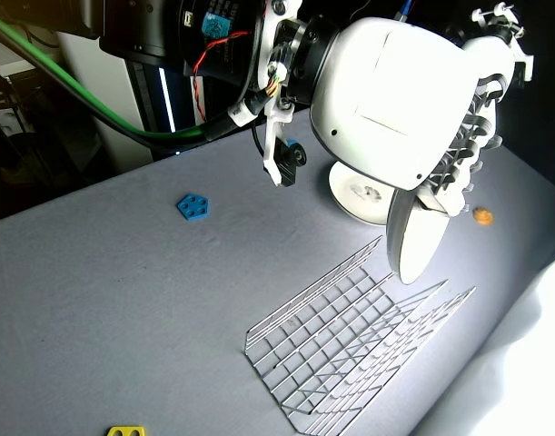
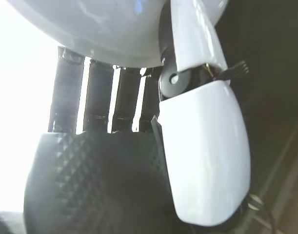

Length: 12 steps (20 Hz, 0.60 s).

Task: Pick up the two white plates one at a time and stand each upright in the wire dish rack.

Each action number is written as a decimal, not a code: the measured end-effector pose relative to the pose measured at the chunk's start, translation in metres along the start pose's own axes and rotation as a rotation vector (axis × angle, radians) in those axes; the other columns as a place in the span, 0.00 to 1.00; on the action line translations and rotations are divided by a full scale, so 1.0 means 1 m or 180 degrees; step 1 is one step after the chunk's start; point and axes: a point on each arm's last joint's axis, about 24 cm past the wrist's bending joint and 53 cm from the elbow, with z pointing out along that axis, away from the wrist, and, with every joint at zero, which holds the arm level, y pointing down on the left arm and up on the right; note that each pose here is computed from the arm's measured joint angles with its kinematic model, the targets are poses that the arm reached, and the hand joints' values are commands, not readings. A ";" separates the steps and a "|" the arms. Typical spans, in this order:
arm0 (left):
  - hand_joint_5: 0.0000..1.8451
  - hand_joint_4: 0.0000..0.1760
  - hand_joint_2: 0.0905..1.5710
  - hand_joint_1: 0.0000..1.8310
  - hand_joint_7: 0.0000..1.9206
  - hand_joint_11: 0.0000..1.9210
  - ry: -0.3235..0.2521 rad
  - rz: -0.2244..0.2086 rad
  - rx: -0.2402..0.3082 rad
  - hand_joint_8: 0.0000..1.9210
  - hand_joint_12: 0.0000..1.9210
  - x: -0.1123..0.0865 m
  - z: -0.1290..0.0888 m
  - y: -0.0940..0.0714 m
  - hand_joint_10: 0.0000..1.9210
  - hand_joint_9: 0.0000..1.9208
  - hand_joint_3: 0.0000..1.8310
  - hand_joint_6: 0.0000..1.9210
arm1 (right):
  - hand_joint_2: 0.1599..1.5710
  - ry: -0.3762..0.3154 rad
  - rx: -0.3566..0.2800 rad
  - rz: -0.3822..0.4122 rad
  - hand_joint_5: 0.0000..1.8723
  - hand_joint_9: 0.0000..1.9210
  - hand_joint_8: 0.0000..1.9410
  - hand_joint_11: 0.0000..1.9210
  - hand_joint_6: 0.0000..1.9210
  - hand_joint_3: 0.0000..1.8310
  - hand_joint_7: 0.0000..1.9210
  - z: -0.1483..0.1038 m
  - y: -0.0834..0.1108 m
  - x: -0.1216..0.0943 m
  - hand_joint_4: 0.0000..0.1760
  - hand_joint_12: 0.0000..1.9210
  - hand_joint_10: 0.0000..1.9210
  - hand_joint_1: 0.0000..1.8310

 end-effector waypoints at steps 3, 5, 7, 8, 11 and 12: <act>0.07 0.00 0.70 0.00 0.08 0.00 0.0000 0.0000 0.0003 0.00 0.16 0.000 0.000 0.000 0.00 0.07 0.00 0.00 | 0.66 -0.0054 0.0024 0.0040 0.50 0.51 0.46 0.42 0.51 0.00 0.54 0.001 -0.004 -0.006 0.00 0.66 0.59 0.75; 0.06 0.00 0.71 0.00 0.07 0.00 -0.0001 -0.0001 0.0002 0.00 0.12 0.000 0.000 0.000 0.00 0.06 0.00 0.00 | 0.67 -0.0072 0.0077 0.0093 0.49 0.50 0.46 0.42 0.53 0.00 0.53 -0.001 -0.013 -0.007 0.00 0.67 0.59 0.75; 0.04 0.00 0.70 0.00 0.06 0.00 0.0000 0.0000 0.0003 0.00 0.10 0.000 0.000 0.000 0.00 0.05 0.00 0.00 | 0.66 -0.0087 0.0143 0.0179 0.50 0.50 0.46 0.42 0.52 0.00 0.54 -0.002 -0.023 -0.009 0.00 0.66 0.59 0.75; 0.05 0.00 0.71 0.00 0.06 0.00 -0.0001 -0.0002 0.0002 0.00 0.11 0.000 0.000 0.000 0.00 0.05 0.00 0.00 | 0.66 -0.0084 0.0154 0.0188 0.50 0.50 0.46 0.42 0.52 0.00 0.54 -0.002 -0.025 -0.011 0.00 0.66 0.59 0.75; 0.07 0.00 0.71 0.00 0.07 0.00 -0.0008 0.0001 0.0005 0.00 0.13 -0.001 0.000 -0.001 0.00 0.06 0.00 0.00 | 0.66 -0.0126 0.0164 0.0211 0.51 0.51 0.45 0.43 0.51 0.00 0.54 -0.004 -0.027 -0.019 0.00 0.66 0.58 0.75; 0.07 0.00 0.71 0.00 0.07 0.00 -0.0015 -0.0006 0.0007 0.00 0.13 -0.001 0.000 -0.001 0.00 0.06 0.00 0.00 | 0.66 -0.0119 0.0175 0.0208 0.51 0.51 0.45 0.43 0.51 0.00 0.54 -0.004 -0.028 -0.018 0.00 0.66 0.58 0.75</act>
